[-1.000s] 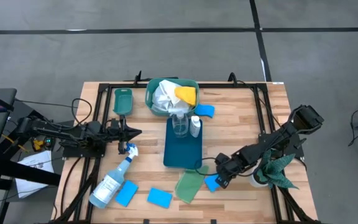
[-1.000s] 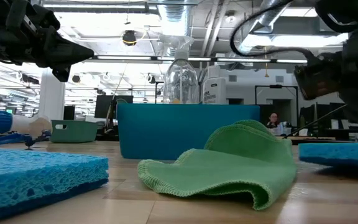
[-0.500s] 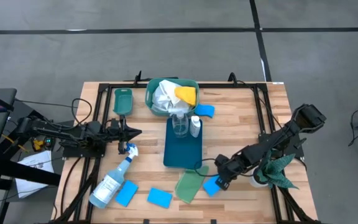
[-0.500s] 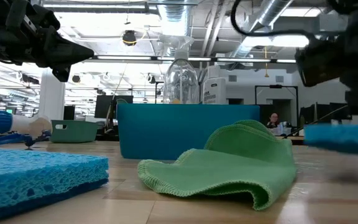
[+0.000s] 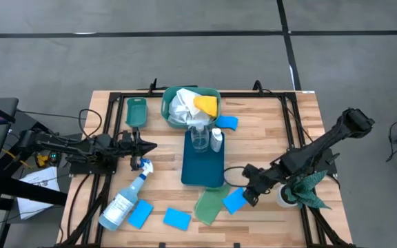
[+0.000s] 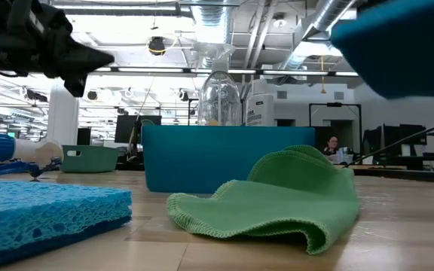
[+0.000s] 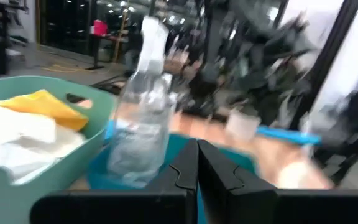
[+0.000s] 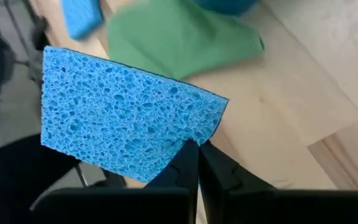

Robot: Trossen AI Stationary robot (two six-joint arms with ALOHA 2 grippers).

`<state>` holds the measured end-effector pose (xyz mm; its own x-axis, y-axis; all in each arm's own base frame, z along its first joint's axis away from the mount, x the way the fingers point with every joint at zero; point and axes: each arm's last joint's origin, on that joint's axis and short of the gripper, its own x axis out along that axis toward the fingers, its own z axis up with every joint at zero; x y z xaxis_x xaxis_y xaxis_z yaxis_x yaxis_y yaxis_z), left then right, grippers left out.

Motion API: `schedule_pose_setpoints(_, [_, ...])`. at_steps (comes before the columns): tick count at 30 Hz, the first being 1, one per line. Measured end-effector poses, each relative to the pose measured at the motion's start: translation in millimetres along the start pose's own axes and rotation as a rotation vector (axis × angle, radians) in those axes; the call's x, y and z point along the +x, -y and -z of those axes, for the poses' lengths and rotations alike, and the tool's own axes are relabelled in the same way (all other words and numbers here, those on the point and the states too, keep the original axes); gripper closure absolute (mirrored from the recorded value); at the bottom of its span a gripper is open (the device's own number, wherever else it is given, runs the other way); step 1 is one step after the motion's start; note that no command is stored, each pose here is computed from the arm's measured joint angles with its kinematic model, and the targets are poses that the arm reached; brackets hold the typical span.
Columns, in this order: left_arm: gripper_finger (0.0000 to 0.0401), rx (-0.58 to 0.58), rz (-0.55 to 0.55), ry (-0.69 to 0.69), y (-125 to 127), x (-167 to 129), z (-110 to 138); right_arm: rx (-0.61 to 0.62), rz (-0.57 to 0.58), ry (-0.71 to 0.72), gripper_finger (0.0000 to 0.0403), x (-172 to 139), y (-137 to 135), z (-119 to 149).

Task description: Pick & Place Kitchen Items

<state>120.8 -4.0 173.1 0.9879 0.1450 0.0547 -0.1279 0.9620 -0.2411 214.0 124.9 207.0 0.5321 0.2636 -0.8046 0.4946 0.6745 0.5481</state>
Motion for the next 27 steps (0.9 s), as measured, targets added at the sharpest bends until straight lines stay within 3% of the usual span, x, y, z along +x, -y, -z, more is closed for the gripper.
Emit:
schedule_pose_setpoints(4, [0.0401,-0.301,0.101,0.126,5,-1,-14,0.022,-0.017,0.057,0.0403,-13,0,-3])
schedule_pose_setpoints(13, [0.0401,-0.694,0.313,0.398,10,-12,-45,0.047,-0.025,0.193,0.0403,-28,2,-15])
schedule_pose_setpoints(19, [0.0401,-0.782,0.446,0.476,12,-18,-56,-0.01,-0.053,0.308,0.0403,-44,-17,-27])
schedule_pose_setpoints(27, [0.0401,-0.761,0.47,0.489,16,-14,-65,-0.103,-0.016,0.454,0.0403,-80,-45,-43])
